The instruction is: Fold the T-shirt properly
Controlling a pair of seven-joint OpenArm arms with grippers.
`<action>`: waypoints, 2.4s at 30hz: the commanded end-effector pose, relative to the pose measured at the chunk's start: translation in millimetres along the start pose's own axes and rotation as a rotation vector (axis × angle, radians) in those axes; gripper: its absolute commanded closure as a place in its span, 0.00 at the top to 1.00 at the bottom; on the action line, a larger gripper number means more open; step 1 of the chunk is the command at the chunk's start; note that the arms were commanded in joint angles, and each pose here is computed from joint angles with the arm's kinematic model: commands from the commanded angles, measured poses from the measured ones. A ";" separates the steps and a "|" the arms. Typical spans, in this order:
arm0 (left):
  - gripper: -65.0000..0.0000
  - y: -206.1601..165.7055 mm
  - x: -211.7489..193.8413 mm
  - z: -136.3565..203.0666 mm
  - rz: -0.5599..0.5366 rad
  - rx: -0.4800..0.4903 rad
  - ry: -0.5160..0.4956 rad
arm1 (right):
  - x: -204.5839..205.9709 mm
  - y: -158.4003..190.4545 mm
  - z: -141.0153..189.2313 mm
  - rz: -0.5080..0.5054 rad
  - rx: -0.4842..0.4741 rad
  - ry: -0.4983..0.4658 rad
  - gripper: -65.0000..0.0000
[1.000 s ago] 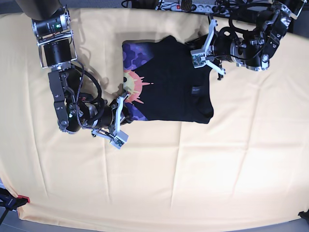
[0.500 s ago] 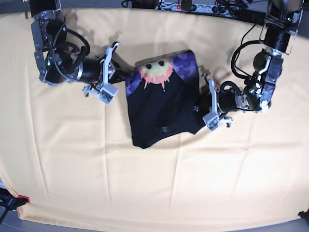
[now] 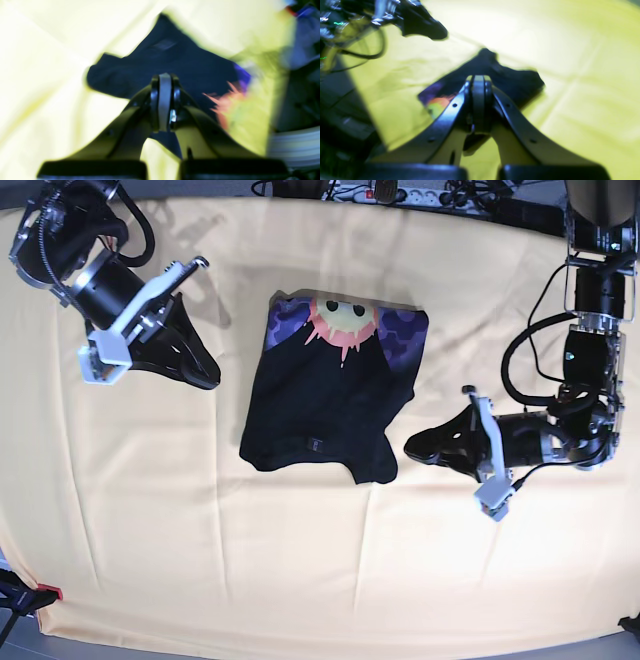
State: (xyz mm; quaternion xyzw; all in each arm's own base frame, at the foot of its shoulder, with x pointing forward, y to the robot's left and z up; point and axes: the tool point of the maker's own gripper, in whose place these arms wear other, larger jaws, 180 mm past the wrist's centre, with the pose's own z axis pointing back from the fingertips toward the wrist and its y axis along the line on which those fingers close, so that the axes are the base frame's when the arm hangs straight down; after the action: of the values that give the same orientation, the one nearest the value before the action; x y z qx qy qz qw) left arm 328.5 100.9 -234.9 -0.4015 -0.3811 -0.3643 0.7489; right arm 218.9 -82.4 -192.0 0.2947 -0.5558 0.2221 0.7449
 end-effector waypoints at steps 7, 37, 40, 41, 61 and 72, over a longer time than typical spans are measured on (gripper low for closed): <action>0.00 -20.5 -27.7 61.3 0.014 0.081 0.020 | -7.5 -18.6 54.6 -0.084 -0.100 0.032 0.00; 0.00 -295.9 -249.2 152.3 0.758 -0.031 0.588 | -237.7 83.4 315.6 -1.026 -0.280 0.986 0.00; 0.00 -314.8 -295.2 147.7 0.894 -0.032 0.633 | -276.3 76.9 313.6 -1.094 -0.301 0.989 0.00; 0.00 -313.0 -309.2 142.5 0.912 -0.023 0.637 | -290.2 73.1 312.2 -1.101 -0.318 0.998 0.00; 0.00 -163.3 -497.1 20.2 0.816 0.558 0.488 | -476.6 22.3 212.3 -0.484 -0.420 1.172 0.00; 0.00 -204.0 -500.2 -63.9 0.837 0.593 0.536 | -494.3 53.8 135.8 -0.422 -0.444 1.174 0.00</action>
State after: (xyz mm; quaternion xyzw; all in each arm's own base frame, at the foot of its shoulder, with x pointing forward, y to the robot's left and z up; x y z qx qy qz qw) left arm -47.0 82.4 -627.1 -0.1778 -0.0715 -0.0036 0.9815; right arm -46.1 -130.1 -628.1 0.0738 -0.0235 0.0736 0.9943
